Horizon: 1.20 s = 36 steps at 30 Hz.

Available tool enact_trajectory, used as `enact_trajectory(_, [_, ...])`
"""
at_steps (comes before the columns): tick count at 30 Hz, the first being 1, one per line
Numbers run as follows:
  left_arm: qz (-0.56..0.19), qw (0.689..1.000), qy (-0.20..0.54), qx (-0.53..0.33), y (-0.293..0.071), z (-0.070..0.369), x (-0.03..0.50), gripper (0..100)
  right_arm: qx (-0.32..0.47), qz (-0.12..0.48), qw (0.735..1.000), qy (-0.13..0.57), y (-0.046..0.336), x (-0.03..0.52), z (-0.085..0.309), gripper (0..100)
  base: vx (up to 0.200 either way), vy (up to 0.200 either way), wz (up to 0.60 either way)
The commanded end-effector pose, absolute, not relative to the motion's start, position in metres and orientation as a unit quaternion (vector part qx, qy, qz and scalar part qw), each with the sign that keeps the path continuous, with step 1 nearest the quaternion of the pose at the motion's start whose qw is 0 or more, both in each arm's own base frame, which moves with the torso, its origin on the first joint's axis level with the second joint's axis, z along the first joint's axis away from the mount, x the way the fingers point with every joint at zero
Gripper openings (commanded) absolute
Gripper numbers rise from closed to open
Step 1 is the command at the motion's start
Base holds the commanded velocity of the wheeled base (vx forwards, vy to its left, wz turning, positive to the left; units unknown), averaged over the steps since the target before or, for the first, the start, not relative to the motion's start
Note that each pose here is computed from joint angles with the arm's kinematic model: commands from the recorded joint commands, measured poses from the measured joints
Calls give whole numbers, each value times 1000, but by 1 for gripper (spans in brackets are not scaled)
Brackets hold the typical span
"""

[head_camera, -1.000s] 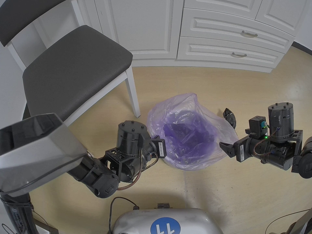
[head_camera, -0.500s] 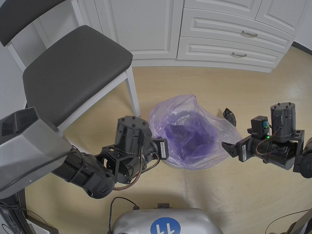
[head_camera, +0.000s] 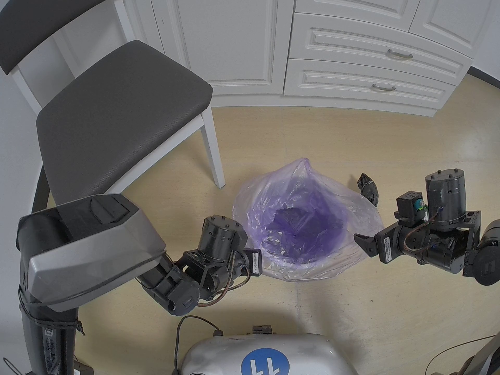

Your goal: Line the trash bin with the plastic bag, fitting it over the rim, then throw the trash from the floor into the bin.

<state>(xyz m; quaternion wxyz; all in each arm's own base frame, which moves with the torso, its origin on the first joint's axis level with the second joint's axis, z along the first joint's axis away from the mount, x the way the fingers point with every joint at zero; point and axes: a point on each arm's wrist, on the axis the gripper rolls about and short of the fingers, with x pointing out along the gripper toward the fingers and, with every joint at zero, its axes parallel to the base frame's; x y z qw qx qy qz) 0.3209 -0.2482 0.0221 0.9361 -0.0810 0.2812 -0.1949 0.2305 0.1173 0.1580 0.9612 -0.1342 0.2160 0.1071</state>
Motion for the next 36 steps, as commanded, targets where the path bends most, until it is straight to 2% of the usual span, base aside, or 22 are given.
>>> enact_trajectory(1, [-187, 934, 295, -74, -246, 10, 322, 0, -143, 107, 955, 235, 121, 237, 146, 100, 0, 0, 0])
enact_trajectory(6, [-185, 936, 291, -76, -240, 24, 321, 0, -150, 113, 951, 248, 125, 238, 139, 100, 0, 0, 0])
enact_trajectory(10, [-187, 933, 297, -72, -233, 47, 312, 0, -180, 126, 936, 274, 132, 241, 119, 100, 0, 0, 0])
enact_trajectory(22, [-213, 915, 338, -51, -236, 28, 303, 0, -218, 125, 905, 343, 141, 262, 63, 100, 0, 0, 0])
enact_trajectory(29, [-215, 909, 355, -34, -234, 16, 301, 0, -249, 135, 890, 358, 138, 260, 53, 100, 0, 0, 0])
enact_trajectory(36, [-222, 905, 362, -16, -235, 9, 294, 0, -239, 131, 902, 335, 131, 253, 74, 100, 0, 0, 0])
